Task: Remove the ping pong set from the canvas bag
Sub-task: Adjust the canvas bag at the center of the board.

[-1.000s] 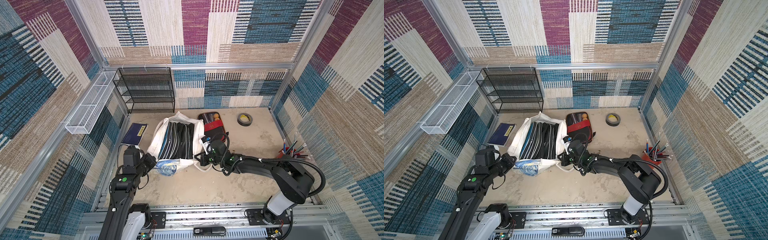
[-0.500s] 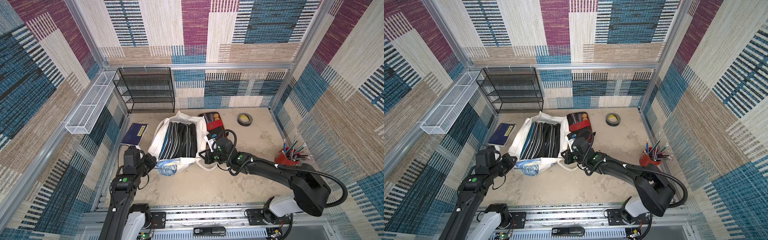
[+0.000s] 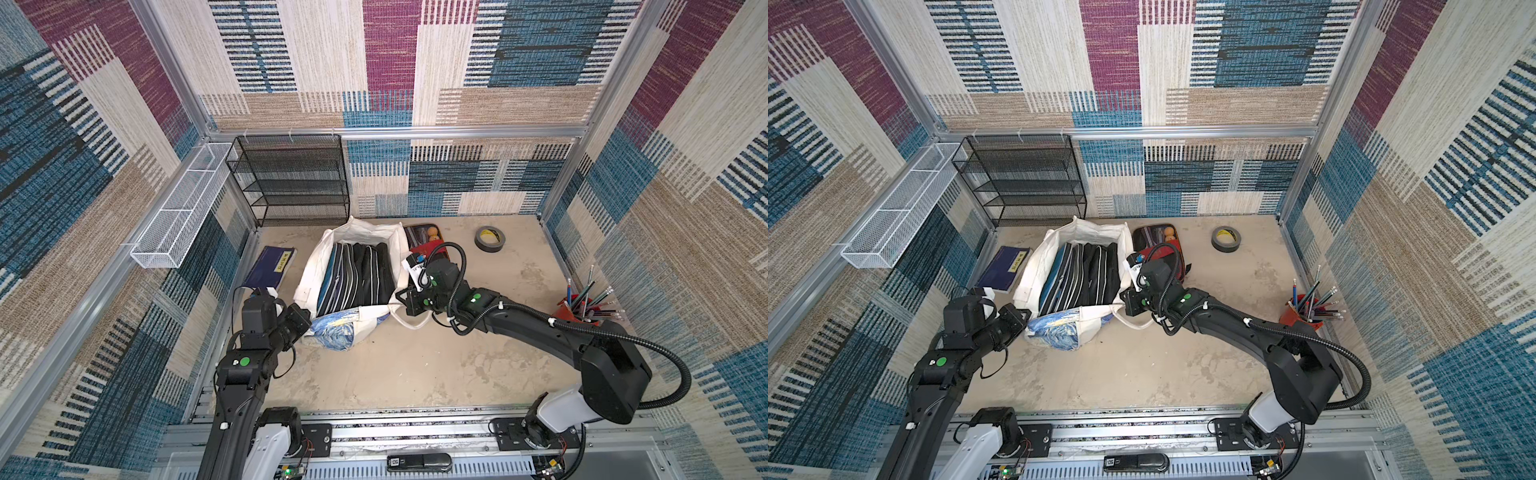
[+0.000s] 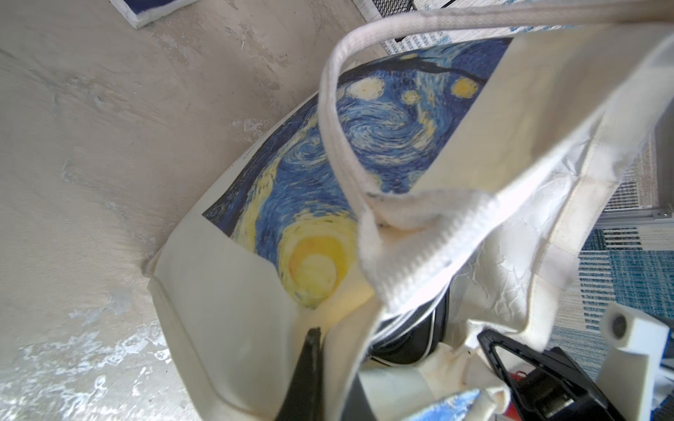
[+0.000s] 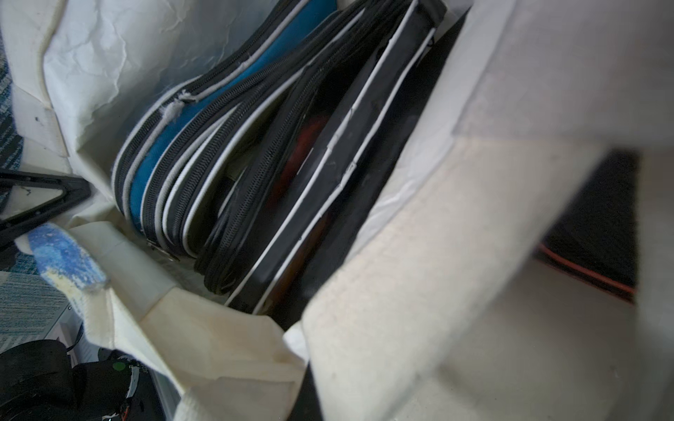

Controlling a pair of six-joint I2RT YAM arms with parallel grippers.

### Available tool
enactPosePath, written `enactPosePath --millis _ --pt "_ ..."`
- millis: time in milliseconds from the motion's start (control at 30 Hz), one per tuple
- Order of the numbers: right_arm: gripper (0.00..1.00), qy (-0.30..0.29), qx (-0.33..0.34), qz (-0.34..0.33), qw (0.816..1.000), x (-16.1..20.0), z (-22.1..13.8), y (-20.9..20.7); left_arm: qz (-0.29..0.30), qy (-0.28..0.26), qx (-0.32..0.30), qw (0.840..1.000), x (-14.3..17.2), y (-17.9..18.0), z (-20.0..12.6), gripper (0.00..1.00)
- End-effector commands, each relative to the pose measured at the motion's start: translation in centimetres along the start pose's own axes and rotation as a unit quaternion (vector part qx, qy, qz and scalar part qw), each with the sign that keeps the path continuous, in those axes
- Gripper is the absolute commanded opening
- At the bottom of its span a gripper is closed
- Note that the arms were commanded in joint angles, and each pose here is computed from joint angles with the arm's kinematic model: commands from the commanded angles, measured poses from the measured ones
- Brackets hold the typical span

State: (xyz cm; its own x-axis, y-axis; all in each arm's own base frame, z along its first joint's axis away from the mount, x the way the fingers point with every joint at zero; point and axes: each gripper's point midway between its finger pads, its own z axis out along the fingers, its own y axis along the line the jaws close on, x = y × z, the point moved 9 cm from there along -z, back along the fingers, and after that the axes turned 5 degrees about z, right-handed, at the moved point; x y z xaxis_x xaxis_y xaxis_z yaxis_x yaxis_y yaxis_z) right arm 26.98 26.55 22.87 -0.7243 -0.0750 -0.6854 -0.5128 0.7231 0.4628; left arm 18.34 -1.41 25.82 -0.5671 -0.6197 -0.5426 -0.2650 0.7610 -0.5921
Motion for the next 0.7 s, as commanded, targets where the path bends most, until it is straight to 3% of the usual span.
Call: enactPosePath --millis 0,367,533,667 --pt "0.0 0.013 0.077 -0.02 0.997 0.6 -0.2 -1.7 0.016 -0.077 -0.119 0.99 -1.8 1.7 -0.7 0.0" --pt "0.02 0.063 -0.047 -0.065 0.995 3.4 0.0 5.1 0.019 -0.125 -0.109 0.986 -7.0 -0.4 3.2 0.0" --pt "0.46 0.05 -0.073 -0.087 0.992 3.1 -0.6 7.1 0.018 -0.157 -0.114 0.981 -9.7 -0.5 4.0 0.0" --pt "0.8 0.002 -0.033 -0.117 0.993 0.4 -2.7 7.6 0.009 -0.171 -0.099 0.98 -11.4 -0.5 4.1 0.0"
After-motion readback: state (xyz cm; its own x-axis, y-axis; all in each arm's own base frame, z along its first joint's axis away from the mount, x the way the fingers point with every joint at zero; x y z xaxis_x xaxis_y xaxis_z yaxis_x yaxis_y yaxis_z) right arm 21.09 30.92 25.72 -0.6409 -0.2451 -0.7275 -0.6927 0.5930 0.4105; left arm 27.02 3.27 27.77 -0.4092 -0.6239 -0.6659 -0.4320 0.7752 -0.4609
